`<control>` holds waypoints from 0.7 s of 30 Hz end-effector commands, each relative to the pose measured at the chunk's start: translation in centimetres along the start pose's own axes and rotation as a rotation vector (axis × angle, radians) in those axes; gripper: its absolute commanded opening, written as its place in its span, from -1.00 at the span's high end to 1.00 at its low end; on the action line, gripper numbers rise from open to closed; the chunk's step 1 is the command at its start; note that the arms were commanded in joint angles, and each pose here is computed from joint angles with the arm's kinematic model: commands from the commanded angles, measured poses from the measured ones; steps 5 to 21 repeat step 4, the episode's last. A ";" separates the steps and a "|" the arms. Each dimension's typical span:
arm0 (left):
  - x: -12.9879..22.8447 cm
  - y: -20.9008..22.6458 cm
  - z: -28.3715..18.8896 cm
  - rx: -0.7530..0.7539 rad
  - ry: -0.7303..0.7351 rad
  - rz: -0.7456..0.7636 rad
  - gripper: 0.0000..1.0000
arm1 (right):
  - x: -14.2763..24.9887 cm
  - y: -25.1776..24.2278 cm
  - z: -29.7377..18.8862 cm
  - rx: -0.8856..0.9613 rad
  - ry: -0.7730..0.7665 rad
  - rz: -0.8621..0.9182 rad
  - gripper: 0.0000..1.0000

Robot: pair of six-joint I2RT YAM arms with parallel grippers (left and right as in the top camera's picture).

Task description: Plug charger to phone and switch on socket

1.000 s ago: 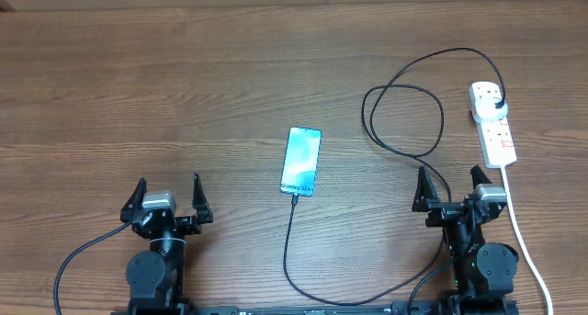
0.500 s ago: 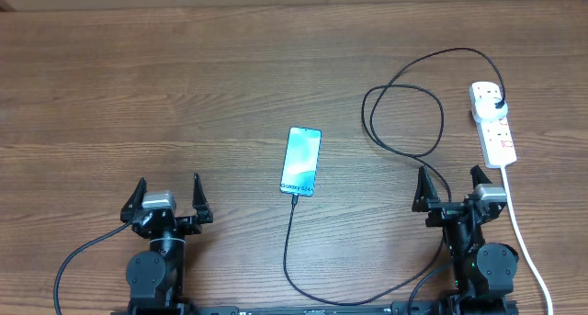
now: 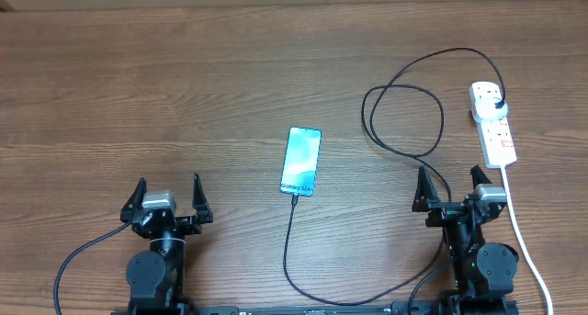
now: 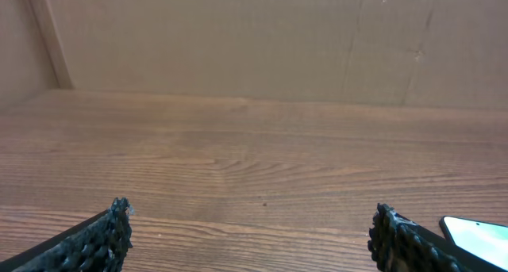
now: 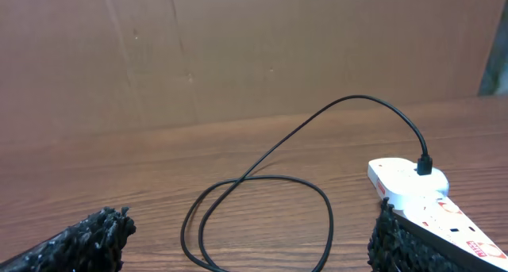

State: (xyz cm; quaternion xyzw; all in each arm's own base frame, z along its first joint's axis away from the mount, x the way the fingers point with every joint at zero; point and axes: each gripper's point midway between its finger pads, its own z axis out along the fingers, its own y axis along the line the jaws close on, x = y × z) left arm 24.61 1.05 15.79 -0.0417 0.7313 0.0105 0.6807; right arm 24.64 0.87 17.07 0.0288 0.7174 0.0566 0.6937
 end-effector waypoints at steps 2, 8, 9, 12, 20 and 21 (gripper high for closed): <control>0.1 0.1 0.0 -0.004 -0.002 0.015 -0.99 | 0.1 0.1 0.0 -0.004 -0.006 -0.007 -1.00; 0.1 0.1 0.0 -0.004 -0.002 0.015 -0.99 | 0.1 0.1 0.0 -0.004 -0.006 -0.007 -1.00; 0.1 0.1 0.0 -0.004 -0.002 0.015 -0.99 | 0.1 0.1 0.0 -0.004 -0.006 -0.007 -1.00; 0.1 0.1 0.0 -0.004 -0.002 0.015 -0.99 | 0.1 0.1 0.0 -0.004 -0.006 -0.007 -1.00; 0.1 0.1 0.0 -0.004 -0.002 0.015 -0.99 | 0.1 0.1 0.0 -0.004 -0.006 -0.007 -1.00; 0.1 0.1 0.0 -0.004 -0.002 0.015 -0.99 | 0.1 0.1 0.0 -0.004 -0.006 -0.007 -1.00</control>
